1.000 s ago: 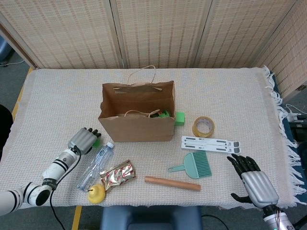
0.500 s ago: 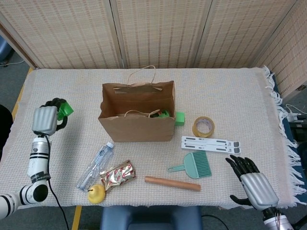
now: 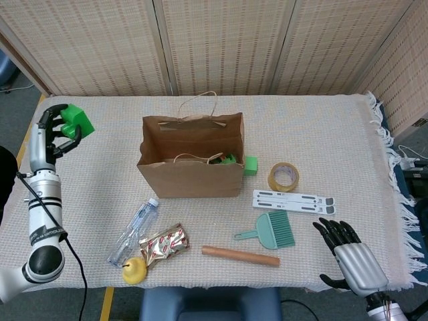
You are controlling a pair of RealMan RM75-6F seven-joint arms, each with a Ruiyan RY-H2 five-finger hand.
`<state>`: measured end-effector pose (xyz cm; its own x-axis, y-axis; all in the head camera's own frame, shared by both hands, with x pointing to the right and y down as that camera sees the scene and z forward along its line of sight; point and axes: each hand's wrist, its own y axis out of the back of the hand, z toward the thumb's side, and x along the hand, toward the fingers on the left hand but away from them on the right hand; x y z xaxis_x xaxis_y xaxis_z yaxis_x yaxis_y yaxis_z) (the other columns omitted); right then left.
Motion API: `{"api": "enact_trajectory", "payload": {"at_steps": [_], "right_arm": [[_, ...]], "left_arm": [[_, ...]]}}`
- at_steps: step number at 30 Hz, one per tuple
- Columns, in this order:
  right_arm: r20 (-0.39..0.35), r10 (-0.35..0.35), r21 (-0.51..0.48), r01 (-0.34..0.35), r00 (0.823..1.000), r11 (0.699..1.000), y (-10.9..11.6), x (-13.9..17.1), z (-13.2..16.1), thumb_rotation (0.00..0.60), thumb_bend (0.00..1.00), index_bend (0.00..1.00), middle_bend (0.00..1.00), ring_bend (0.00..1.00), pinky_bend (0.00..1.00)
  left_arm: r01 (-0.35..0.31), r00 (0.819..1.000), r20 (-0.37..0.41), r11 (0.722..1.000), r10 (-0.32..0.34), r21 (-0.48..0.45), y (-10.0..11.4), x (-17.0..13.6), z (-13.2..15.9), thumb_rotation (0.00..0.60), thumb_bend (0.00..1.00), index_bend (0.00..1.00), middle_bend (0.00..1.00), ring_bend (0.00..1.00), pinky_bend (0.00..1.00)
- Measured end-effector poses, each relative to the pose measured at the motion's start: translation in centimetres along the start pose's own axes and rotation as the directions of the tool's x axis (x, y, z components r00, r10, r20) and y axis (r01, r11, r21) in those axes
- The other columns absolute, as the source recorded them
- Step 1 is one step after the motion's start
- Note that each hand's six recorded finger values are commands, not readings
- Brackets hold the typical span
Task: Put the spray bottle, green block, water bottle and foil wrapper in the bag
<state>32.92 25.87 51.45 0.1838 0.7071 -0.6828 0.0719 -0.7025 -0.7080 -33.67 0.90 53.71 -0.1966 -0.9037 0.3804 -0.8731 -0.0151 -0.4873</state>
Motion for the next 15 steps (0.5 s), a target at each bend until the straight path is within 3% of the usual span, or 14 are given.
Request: {"api": "enact_trajectory", "payload": {"at_steps": [4, 9, 15], "right_arm": [[0.002, 0.000, -0.002, 0.000, 1.000, 1.000, 0.0, 0.0, -0.1, 0.600, 0.06, 0.00, 0.00, 0.00, 0.00], [0.010, 0.006, -0.006, -0.006, 1.000, 1.000, 0.0, -0.2, -0.4, 0.600, 0.06, 0.00, 0.00, 0.00, 0.00], [0.012, 0.016, -0.014, -0.015, 1.000, 1.000, 0.1, -0.4, -0.4, 0.600, 0.06, 0.00, 0.00, 0.00, 0.00]], "left_arm": [[0.118, 0.989, 0.094, 0.993, -0.117, 0.002, -3.7, -1.3, 3.7, 0.600, 0.64, 0.64, 0.63, 0.55, 0.71], [0.204, 0.967, 0.142, 0.977, -0.210, 0.060, -7.3, -2.4, 5.7, 0.600, 0.64, 0.64, 0.63, 0.55, 0.71], [0.258, 0.932, 0.184, 0.929, -0.311, 0.264, -11.3, -3.5, 5.5, 0.600, 0.63, 0.62, 0.62, 0.53, 0.69]]}}
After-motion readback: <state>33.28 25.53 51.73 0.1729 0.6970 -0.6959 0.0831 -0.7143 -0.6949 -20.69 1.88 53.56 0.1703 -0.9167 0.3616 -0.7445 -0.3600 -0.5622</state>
